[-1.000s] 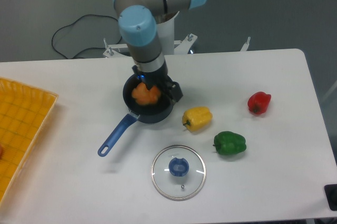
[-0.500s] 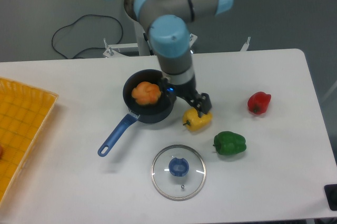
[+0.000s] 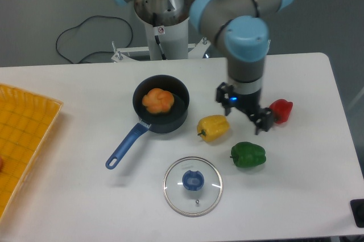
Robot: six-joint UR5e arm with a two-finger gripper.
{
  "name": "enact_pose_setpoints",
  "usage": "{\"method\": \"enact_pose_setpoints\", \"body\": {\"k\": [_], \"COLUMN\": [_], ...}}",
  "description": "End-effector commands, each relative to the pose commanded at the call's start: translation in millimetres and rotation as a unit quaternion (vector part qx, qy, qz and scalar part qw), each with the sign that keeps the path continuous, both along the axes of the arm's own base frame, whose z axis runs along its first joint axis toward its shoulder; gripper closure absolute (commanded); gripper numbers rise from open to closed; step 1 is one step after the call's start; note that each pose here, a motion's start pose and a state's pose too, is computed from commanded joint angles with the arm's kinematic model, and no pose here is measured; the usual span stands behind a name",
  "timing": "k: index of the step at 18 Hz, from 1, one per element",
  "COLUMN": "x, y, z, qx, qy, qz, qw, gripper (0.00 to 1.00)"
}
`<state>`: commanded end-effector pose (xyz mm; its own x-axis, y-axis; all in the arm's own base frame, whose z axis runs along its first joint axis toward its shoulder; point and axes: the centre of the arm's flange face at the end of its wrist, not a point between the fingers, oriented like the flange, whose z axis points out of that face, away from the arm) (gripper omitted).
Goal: Place the round bread in the pot
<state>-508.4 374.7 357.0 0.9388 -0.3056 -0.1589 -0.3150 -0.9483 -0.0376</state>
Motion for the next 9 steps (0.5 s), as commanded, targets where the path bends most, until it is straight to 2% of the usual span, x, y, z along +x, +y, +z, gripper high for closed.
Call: {"method": "enact_pose_setpoints", "body": {"k": [4,9], "x": [-20,-21], "y": [-12,-17], "z": [-3,-8], "qx": [-0.008,-0.019], "qy": [-0.004,-0.006], "qz": [0.002,0.007], "qw": [1.0,0.9998], "gripper": [0.0,0.0]}}
